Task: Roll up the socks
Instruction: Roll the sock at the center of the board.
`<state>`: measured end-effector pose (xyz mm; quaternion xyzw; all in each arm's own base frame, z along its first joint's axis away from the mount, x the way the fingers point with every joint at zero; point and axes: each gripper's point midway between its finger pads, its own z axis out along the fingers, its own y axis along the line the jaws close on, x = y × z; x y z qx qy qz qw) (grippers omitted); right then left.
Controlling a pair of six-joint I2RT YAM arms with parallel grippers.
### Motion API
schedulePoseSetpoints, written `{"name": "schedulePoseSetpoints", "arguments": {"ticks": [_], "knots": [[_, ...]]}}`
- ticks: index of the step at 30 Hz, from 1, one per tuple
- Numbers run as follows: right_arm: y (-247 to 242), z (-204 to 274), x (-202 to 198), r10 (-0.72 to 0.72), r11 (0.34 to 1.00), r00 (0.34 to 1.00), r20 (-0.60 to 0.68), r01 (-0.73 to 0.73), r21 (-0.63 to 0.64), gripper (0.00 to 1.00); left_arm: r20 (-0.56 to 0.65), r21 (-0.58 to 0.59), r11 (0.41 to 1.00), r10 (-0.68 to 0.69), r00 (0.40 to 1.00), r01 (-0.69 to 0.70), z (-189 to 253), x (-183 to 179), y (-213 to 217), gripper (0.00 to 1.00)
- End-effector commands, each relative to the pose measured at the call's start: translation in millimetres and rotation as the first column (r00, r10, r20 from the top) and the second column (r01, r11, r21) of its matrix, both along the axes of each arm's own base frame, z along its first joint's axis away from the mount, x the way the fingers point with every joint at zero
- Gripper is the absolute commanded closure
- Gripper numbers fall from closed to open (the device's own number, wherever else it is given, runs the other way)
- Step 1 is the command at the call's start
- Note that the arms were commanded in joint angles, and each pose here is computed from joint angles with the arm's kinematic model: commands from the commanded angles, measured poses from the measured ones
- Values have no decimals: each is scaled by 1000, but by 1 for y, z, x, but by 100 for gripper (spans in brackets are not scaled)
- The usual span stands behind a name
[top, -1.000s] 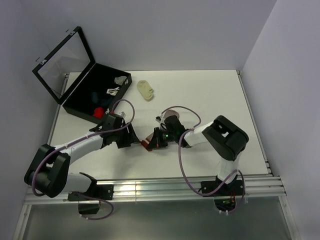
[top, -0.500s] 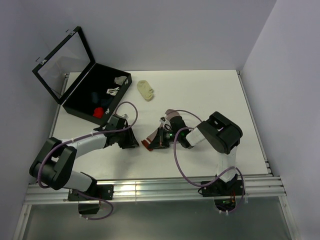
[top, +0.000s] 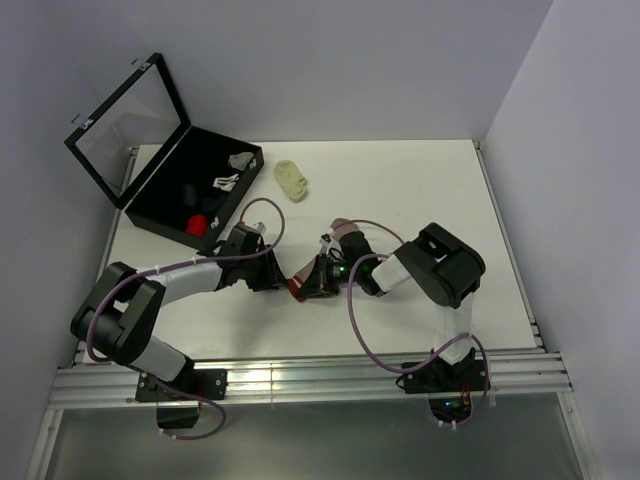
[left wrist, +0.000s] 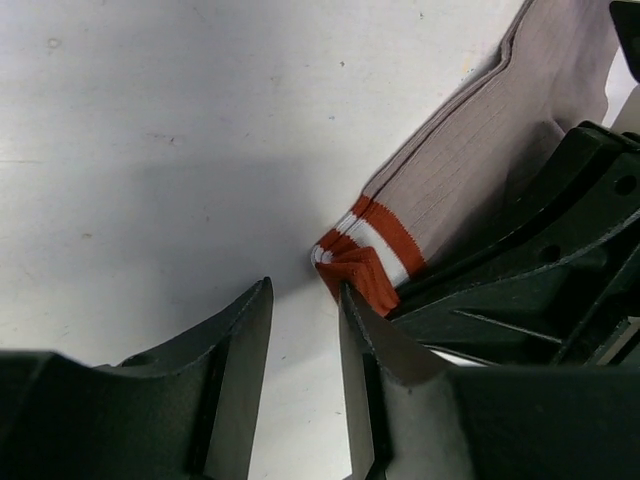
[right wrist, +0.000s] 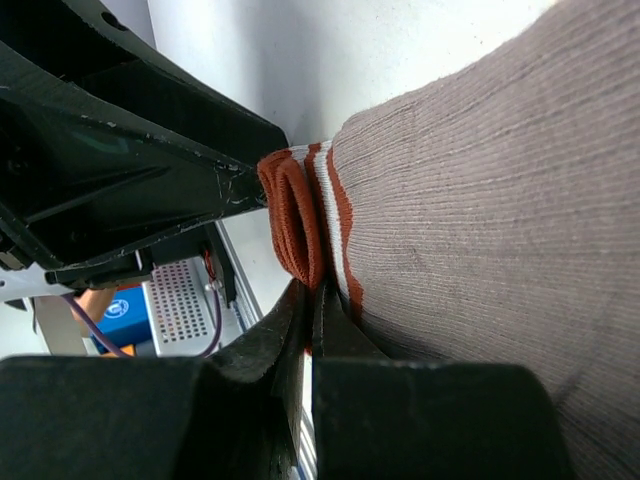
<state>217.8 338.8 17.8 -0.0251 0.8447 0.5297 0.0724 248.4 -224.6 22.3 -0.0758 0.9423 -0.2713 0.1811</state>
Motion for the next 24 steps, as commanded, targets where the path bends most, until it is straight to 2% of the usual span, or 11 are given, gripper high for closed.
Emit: {"name": "schedulePoseSetpoints", "arguments": {"ticks": [1,6,12,15,18,24], "knots": [[-4,-11,3,-7,999,1000,-18,7,-43,98,-41,46,999,-3,999,5,-15,-6,4,59],[-3,-10,7,-9,998,1000,-9,9,-58,93,-60,63,998,1,998,3,-21,-6,2,59],[-5,-8,13,-10,993,1000,25,13,-115,72,-110,128,992,17,994,-3,-36,-11,6,61],[-4,0,18,1,989,997,84,11,-146,63,-122,151,989,23,992,-5,-41,-13,8,63],[-5,6,25,5,976,989,149,27,-216,59,-142,177,984,30,989,-5,-48,-15,10,64],[-9,15,34,48,901,951,305,91,-424,57,-164,204,979,33,986,1,-53,-15,9,65]]}}
